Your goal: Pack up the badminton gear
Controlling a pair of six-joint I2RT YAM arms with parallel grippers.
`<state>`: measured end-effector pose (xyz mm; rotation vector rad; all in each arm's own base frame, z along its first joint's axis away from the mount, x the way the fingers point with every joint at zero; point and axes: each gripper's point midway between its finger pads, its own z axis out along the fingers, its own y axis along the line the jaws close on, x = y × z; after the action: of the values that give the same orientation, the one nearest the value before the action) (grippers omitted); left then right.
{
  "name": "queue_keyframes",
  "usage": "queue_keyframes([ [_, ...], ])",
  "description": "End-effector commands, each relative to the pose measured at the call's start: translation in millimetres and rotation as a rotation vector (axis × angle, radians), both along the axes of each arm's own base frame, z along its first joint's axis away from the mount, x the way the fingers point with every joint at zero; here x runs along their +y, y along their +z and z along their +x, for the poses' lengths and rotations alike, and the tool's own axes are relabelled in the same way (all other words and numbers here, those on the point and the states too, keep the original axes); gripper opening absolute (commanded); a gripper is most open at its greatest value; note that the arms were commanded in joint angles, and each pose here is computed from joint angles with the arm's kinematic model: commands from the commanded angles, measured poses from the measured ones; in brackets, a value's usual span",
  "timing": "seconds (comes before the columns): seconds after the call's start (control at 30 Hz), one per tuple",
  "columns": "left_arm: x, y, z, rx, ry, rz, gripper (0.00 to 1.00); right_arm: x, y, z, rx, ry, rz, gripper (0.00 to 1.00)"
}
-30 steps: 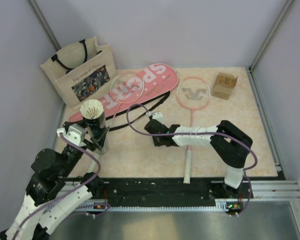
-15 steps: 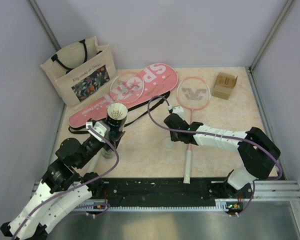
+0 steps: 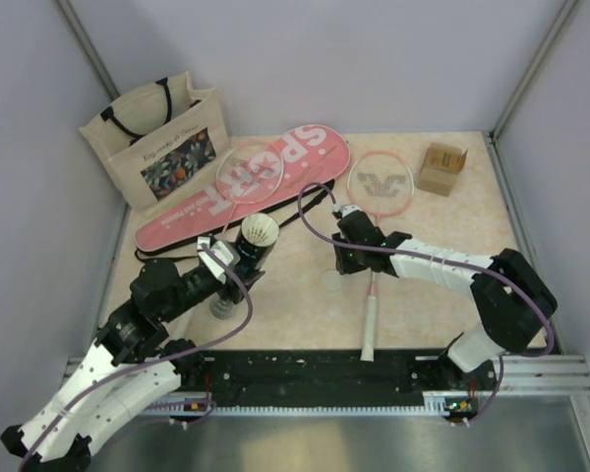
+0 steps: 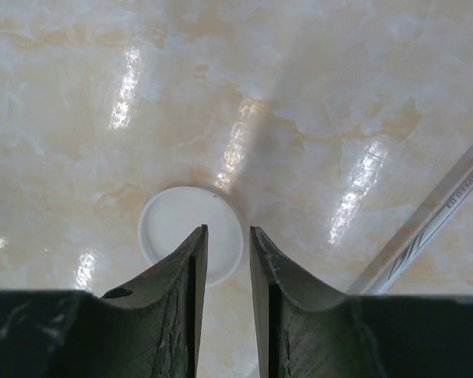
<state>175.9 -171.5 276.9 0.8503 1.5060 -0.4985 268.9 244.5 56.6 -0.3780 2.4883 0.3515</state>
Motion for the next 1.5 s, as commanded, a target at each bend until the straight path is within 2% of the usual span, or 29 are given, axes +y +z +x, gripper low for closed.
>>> queue_keyframes([
  [0.0, -12.3, 23.7, -1.0, -0.074, -0.066, -0.042, 0.30, 8.6, -9.2, -3.0, 0.034, 0.081, -0.001, 0.29],
  [0.3, -10.4, 23.7, 10.0, -0.051, -0.013, -0.034, 0.29, -2.0, -35.5, -1.6, 0.057, 0.042, -0.079, 0.26],
  [0.43, -7.0, 21.5, 16.8, -0.043, 0.029, -0.028, 0.29, -13.9, -38.7, 1.6, 0.035, -0.009, -0.161, 0.17],
  [0.6, -6.6, 16.5, 22.6, -0.027, 0.052, -0.011, 0.27, -15.7, -35.3, 3.9, 0.013, -0.034, -0.162, 0.00],
  [0.77, -8.7, 15.2, 25.1, -0.023, 0.049, 0.002, 0.27, -15.0, -16.4, 15.5, -0.040, -0.064, -0.123, 0.00],
  [0.87, -13.3, 10.5, 26.7, -0.009, 0.031, 0.025, 0.27, -16.9, 13.7, 26.6, -0.085, -0.093, -0.043, 0.00],
  [1.1, -19.3, -12.7, 40.4, 0.063, 0.046, 0.113, 0.27, -25.9, 137.5, 37.2, -0.277, -0.111, 0.183, 0.00],
  [1.27, -21.7, -25.3, 46.5, 0.071, 0.032, 0.189, 0.27, -10.0, 226.6, 22.2, -0.412, 0.026, 0.347, 0.00],
  [1.37, -22.1, -29.8, 49.8, 0.079, 0.029, 0.230, 0.27, -2.9, 260.0, 9.1, -0.449, 0.099, 0.422, 0.00],
  [1.47, -25.3, -30.6, 50.1, 0.074, 0.004, 0.251, 0.27, -5.3, 279.2, 7.6, -0.496, 0.112, 0.431, 0.00],
])
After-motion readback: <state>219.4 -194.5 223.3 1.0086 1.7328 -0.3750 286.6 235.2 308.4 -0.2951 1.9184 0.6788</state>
